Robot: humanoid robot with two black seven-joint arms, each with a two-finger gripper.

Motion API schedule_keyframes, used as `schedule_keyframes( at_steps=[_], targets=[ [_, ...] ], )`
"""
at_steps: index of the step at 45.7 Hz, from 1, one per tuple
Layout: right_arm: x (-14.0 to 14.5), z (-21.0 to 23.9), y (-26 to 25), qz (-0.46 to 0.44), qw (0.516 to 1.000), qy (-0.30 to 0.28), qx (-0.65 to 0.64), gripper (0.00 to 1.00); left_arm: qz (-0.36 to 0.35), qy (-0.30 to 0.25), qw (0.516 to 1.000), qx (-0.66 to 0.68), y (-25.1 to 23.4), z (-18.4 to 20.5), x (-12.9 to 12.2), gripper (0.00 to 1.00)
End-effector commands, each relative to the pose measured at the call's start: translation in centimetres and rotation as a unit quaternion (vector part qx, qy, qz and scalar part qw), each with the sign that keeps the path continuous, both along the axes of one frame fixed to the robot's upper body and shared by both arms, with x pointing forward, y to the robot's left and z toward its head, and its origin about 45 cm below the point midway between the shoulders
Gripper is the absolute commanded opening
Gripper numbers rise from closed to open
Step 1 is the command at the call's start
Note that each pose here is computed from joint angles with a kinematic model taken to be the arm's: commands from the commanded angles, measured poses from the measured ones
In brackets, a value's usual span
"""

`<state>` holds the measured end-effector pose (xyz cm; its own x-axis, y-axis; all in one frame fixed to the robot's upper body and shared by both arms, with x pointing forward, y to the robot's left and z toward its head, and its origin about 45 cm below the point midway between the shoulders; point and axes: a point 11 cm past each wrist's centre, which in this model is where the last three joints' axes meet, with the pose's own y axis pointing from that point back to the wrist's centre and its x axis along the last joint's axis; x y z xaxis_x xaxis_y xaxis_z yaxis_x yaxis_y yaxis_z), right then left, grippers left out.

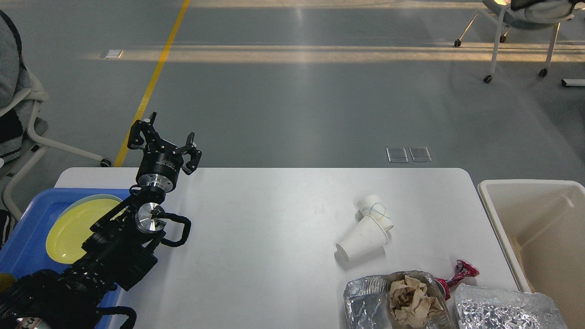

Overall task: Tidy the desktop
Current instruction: 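Raise the right gripper out of the bin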

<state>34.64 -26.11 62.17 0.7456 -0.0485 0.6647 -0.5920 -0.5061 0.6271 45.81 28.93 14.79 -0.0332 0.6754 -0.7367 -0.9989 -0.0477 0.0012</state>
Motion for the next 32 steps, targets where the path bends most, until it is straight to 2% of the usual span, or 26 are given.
schedule_keyframes(
  at_steps=[1, 5, 9, 20, 26, 32],
  targets=[
    [-2.3, 4.5, 2.3, 0.037, 0.997, -0.055, 0.031, 0.97, 0.000, 0.000, 1.000, 0.000, 0.0, 0.0, 0.0, 1.00],
    [-2.4, 4.6, 2.5, 0.037, 0.997, -0.057, 0.026, 0.97, 0.000, 0.000, 1.000, 0.000, 0.0, 0.0, 0.0, 1.00],
    [-1.1, 2.5, 1.6, 0.019, 0.999, -0.031, 0.010, 0.95, 0.000, 0.001, 1.000, 0.000, 0.0, -0.1, 0.0, 1.00],
    [3.2, -10.3, -3.8, -0.053, 0.990, 0.113, -0.072, 0.94, 0.000, 0.000, 1.000, 0.000, 0.0, 0.0, 0.0, 1.00],
    [3.5, -17.5, -6.5, -0.067, 0.972, 0.189, -0.121, 0.94, 0.000, -0.001, 1.000, 0.000, 0.0, 0.0, 0.0, 1.00],
    [2.4, -24.0, -8.4, -0.078, 0.951, 0.268, -0.134, 0.94, 0.000, 0.000, 1.000, 0.000, 0.0, 0.0, 0.0, 1.00]
  ],
)
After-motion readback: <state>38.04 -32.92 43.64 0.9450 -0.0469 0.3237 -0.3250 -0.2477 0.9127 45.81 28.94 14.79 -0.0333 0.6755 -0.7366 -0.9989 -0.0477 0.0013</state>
